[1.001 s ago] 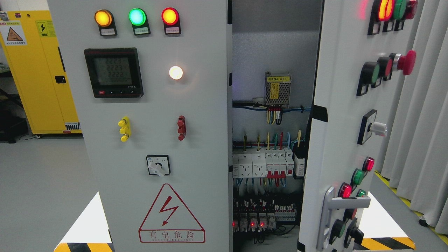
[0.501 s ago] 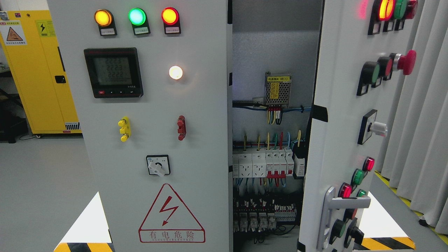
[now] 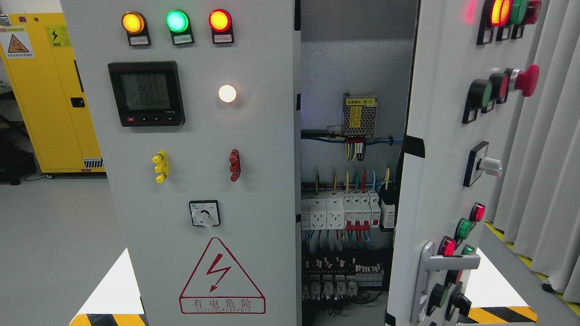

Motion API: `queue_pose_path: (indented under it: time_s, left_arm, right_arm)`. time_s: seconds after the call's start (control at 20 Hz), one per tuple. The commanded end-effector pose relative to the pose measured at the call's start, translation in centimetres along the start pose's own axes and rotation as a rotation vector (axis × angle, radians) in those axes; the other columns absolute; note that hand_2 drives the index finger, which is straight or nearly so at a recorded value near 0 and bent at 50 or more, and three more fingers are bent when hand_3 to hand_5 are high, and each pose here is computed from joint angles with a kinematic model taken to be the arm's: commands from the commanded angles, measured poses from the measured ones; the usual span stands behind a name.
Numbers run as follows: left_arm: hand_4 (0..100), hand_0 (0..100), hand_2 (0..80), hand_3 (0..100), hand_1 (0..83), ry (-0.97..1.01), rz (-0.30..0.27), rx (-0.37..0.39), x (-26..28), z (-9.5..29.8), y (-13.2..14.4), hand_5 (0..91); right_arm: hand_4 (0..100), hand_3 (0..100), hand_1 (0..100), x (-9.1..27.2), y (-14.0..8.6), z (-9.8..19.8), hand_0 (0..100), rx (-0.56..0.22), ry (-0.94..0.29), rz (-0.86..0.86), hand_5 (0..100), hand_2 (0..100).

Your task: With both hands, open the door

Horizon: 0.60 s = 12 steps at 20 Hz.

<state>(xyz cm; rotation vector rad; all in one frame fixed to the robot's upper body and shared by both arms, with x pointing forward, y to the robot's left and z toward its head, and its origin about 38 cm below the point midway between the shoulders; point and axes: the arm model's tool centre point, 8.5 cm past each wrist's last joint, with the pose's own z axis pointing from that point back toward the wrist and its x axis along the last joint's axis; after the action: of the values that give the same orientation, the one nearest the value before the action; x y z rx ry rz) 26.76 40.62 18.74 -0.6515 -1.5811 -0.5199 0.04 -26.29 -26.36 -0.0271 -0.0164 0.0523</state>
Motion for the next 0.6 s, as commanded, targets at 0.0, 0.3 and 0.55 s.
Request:
queue_pose_path:
  time_s: [0.0, 0.3, 0.55]
  left_arm:
    - [30, 10, 22.8, 40, 18.2, -0.110, -0.226, -0.196, 10.3, -4.5, -1.5, 3.7]
    - [28, 8, 21.9, 39, 18.4, -0.087, -0.188, -0.312, 13.7, -9.1, -1.7, 0.4]
    - [25, 7, 19.5, 39, 18.3, -0.097, -0.181, -0.405, 14.7, -12.6, -3.0, 0.0]
  right_arm:
    - [0, 0, 6, -0.3, 0.5, 0.0, 21, 0.008, 0.005, 0.000, 0, 0]
    - [0, 0, 6, -0.4, 0.3, 0.0, 21, 0.005, 0.007, -0.001, 0, 0]
    - [0, 0, 6, -0.4, 0.2, 0.0, 22, 0.003, 0.005, -0.001, 0, 0]
